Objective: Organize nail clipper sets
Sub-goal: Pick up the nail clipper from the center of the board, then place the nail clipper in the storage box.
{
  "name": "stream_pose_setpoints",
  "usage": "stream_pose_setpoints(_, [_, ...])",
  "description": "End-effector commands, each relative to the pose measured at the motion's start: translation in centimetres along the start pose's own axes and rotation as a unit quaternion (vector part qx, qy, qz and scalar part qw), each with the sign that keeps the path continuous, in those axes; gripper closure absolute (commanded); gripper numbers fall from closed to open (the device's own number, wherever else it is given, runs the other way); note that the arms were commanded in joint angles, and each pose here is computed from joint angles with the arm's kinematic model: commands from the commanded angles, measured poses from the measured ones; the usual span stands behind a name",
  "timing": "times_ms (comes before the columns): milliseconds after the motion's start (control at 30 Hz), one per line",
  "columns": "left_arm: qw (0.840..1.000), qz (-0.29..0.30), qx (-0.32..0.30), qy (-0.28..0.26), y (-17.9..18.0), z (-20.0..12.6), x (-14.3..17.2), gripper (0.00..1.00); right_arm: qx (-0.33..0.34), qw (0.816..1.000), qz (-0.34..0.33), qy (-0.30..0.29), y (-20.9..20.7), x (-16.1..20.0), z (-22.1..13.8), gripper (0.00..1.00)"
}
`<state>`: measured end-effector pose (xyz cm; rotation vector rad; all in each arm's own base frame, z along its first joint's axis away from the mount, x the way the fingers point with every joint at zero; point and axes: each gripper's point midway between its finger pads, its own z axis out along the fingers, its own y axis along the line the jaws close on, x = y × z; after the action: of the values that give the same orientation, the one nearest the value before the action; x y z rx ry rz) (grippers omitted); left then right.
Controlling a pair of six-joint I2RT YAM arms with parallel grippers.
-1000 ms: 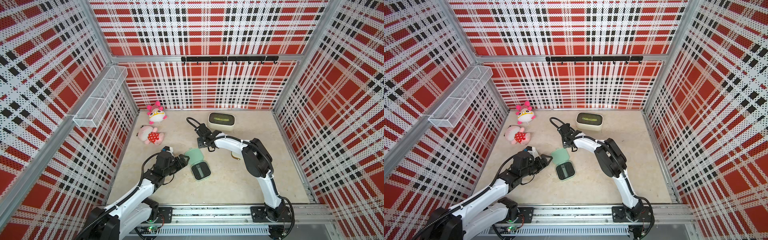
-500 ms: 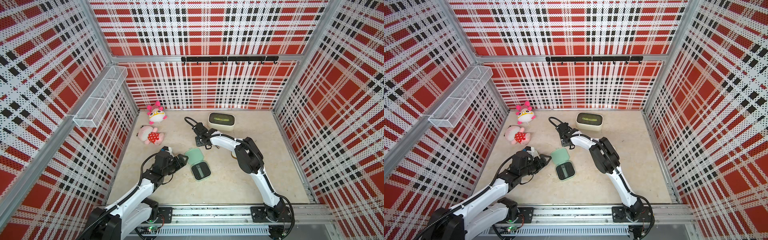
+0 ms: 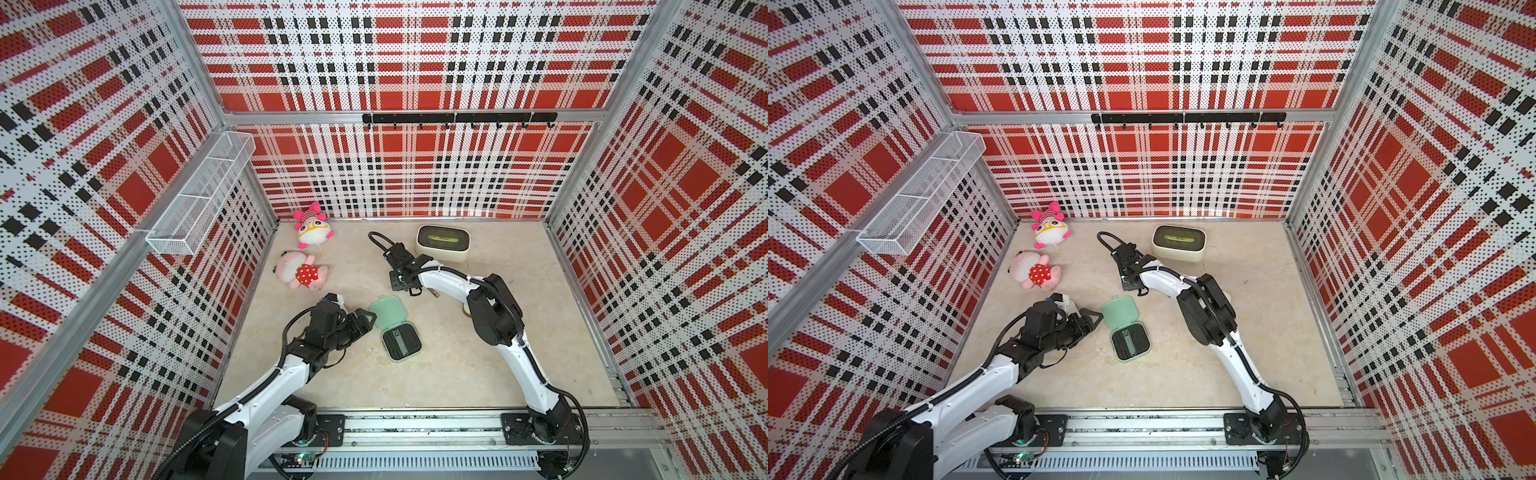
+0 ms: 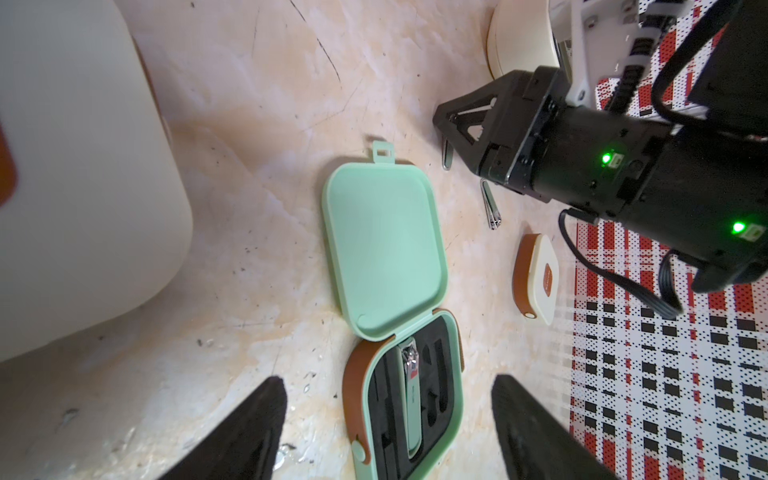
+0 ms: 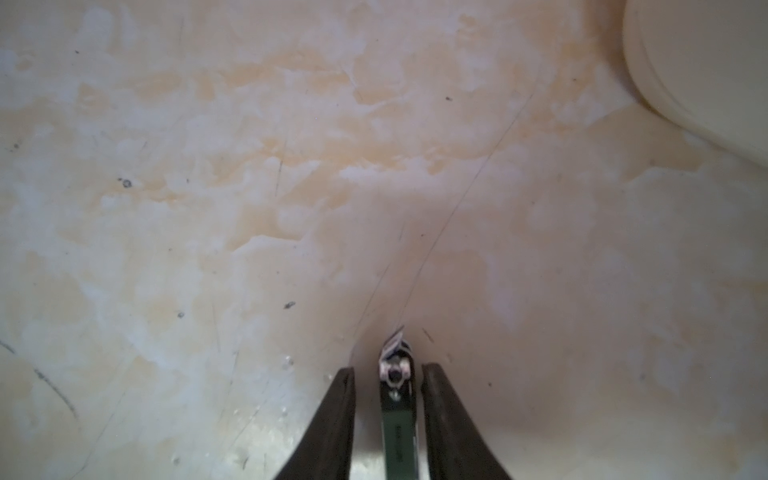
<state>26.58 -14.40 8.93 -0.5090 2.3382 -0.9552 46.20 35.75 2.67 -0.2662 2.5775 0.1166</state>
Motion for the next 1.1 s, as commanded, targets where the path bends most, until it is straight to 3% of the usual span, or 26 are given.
stream_pose_setpoints(0, [1.000, 0.009, 0.005, -0.001, 0.0, 0.0, -0.1, 0.18, 0.013, 0.999, -0.001, 0.031, -0.8, 1.7, 2.0, 0.71])
stream_pose_setpoints(367, [1.000, 0.010, 0.005, 0.000, -0.3, 0.2, -0.5, 0.18, 0.010, 1.000, 0.001, 0.025, -0.8, 1.4, 1.4, 0.83])
stream_pose_setpoints(700, [0.999, 0.034, 0.020, 0.008, -3.0, 1.7, -3.7, 0.19, -0.032, 0.999, 0.011, -0.038, -0.8, -0.6, -5.0, 0.85])
stream_pose_setpoints(1067, [0.997, 0.040, 0.046, 0.045, -6.0, 6.3, -5.0, 0.20, -0.059, 0.996, -0.004, -0.067, 0.2, 6.7, -11.4, 0.86])
